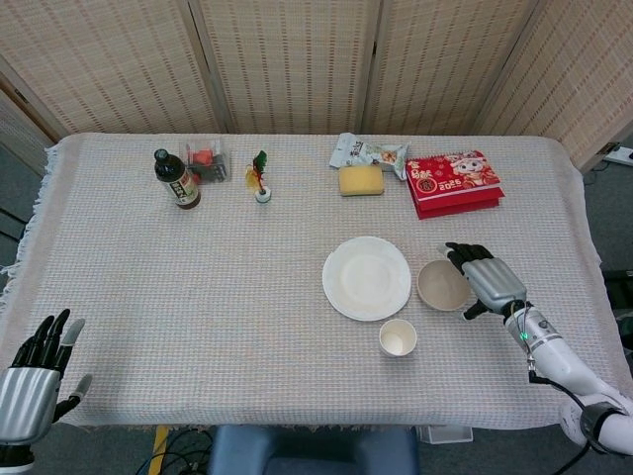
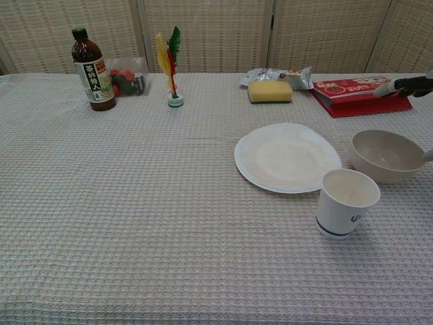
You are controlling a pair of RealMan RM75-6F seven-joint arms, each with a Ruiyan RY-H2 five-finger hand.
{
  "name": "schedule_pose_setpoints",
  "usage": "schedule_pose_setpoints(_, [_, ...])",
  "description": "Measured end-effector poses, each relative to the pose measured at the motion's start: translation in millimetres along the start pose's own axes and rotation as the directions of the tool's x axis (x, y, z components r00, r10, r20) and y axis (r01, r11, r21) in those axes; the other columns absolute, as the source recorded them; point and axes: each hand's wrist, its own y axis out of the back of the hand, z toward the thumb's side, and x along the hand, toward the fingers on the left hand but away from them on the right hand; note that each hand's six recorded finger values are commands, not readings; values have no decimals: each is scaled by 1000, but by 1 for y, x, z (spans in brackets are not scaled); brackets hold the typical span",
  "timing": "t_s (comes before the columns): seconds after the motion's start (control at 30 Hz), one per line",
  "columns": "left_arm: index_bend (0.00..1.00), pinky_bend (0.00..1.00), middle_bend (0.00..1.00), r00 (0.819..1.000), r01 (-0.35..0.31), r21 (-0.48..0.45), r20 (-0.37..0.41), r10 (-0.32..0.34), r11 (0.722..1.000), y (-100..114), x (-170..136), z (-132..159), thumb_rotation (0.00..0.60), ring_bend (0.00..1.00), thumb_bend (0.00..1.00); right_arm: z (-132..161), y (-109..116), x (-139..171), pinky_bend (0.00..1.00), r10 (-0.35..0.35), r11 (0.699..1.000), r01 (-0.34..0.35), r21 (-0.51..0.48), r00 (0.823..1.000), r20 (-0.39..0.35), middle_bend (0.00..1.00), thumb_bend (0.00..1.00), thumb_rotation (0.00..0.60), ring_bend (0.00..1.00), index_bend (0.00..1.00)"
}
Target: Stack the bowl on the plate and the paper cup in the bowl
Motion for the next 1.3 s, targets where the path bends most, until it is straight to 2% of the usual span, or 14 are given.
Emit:
schedule_pose_setpoints(0.73, [0, 259, 0, 1000, -9, 2, -1, 9, 1000, 2, -1, 0, 600, 0, 314, -7, -36, -31, 0, 69, 997, -69, -38, 997, 19, 0, 0, 600, 0, 0])
schedule_pose_setpoints(1.13, [0, 259, 0, 1000, -5, 3, -3, 5, 1000, 1, 0, -1, 600, 0, 314, -9, -45, -44, 0, 73, 995, -71, -74, 997, 19, 0, 2, 600, 0, 0])
schedule_pose_setpoints(1.2, [0, 259, 0, 1000, -5, 4, -3, 5, 1000, 1, 0, -1, 600, 0, 314, -10, -47, -46, 2, 71, 994, -69, -79, 997, 18, 0, 35, 600, 0, 0])
schedule_pose_setpoints(1.27, [0, 259, 0, 1000, -5, 4, -2, 5, 1000, 1, 0, -1, 600, 0, 314, -10, -48, -48, 54, 65, 994, -63, -85, 998, 17, 13, 88, 600, 14, 0])
schedule_pose_setpoints(1.3, [0, 259, 0, 1000, -5, 4, -2, 5, 1000, 1, 0, -1, 600, 0, 314, -10, -48, -48, 122, 59, 995, -58, -87, 998, 16, 30, 116, 600, 40, 0])
